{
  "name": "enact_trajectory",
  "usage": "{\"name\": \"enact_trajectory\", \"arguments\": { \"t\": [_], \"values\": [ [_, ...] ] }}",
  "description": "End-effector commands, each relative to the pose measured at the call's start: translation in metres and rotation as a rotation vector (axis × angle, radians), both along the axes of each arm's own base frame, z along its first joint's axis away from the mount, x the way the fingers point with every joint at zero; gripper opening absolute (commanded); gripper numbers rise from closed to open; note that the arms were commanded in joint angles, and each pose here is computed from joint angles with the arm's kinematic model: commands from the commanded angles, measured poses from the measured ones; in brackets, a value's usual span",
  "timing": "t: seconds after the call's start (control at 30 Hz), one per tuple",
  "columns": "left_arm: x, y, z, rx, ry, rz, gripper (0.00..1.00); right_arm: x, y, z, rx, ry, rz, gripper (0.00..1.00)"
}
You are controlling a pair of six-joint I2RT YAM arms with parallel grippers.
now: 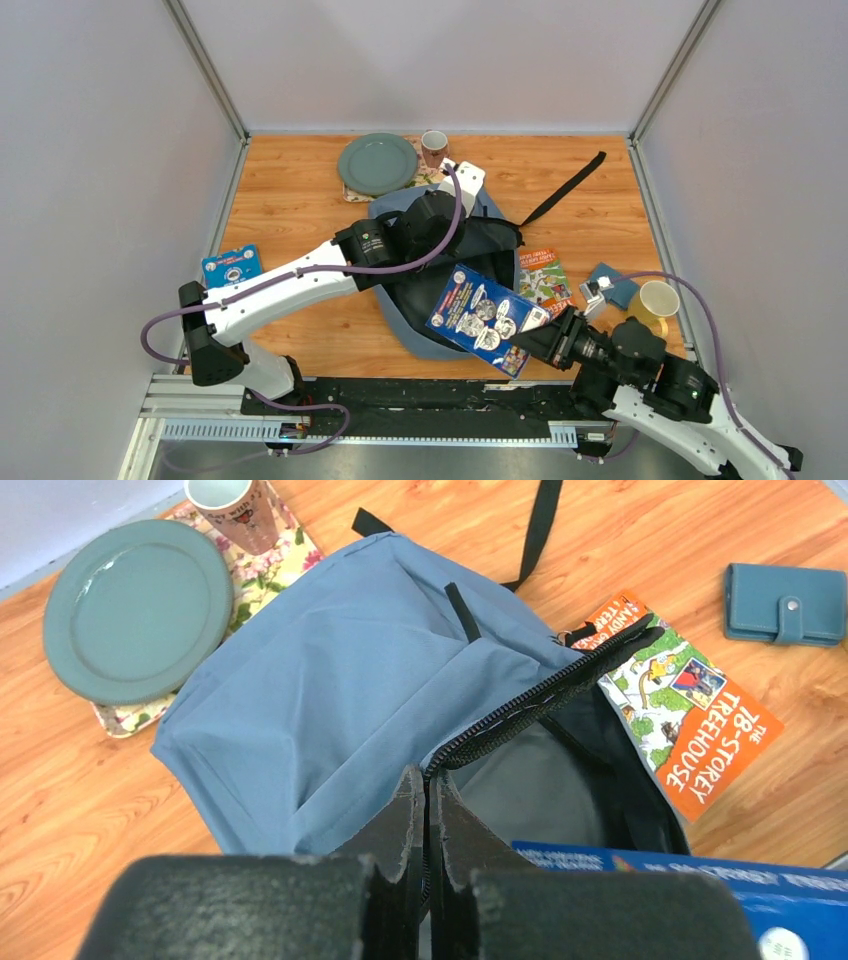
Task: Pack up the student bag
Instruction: Place the book in the student bag.
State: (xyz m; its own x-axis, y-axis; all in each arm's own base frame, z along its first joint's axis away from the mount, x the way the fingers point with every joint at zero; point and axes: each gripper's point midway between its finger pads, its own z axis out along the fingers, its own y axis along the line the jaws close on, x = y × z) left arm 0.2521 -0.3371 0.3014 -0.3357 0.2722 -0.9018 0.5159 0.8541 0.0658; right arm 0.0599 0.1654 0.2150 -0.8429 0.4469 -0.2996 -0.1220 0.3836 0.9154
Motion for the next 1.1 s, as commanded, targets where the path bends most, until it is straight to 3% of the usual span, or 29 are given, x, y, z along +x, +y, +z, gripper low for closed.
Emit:
{"name": "enact_trajectory", "arguments": {
  "t": [0.0, 0.2, 0.53, 0.8, 1.07],
  "values": [
    [-0.003, -0.001, 0.053, -0.193, -0.067, -0.015, 0.0, 0.029, 0.017, 0.045, 0.329, 0.07, -0.135, 0.0],
    [-0.011, -0.002, 0.053, -0.228, -0.059, -0.054, 0.0, 0.068, 0.029, 0.021, 0.529, 0.265, -0.316, 0.0],
    [-0.016, -0.011, 0.048, -0.235, -0.037, -0.104, 0.0, 0.105, 0.052, 0.006, 0.537, 0.377, -0.463, 0.0],
    [-0.019, -0.023, 0.047, -0.249, -0.023, -0.145, 0.0, 0.149, 0.066, 0.013, 0.553, 0.307, -0.624, 0.0],
    [-0.014, -0.017, 0.038, -0.224, 0.039, -0.132, 0.0, 0.187, 0.102, 0.011, 0.571, 0.249, -0.602, 0.0]
  ]
}}
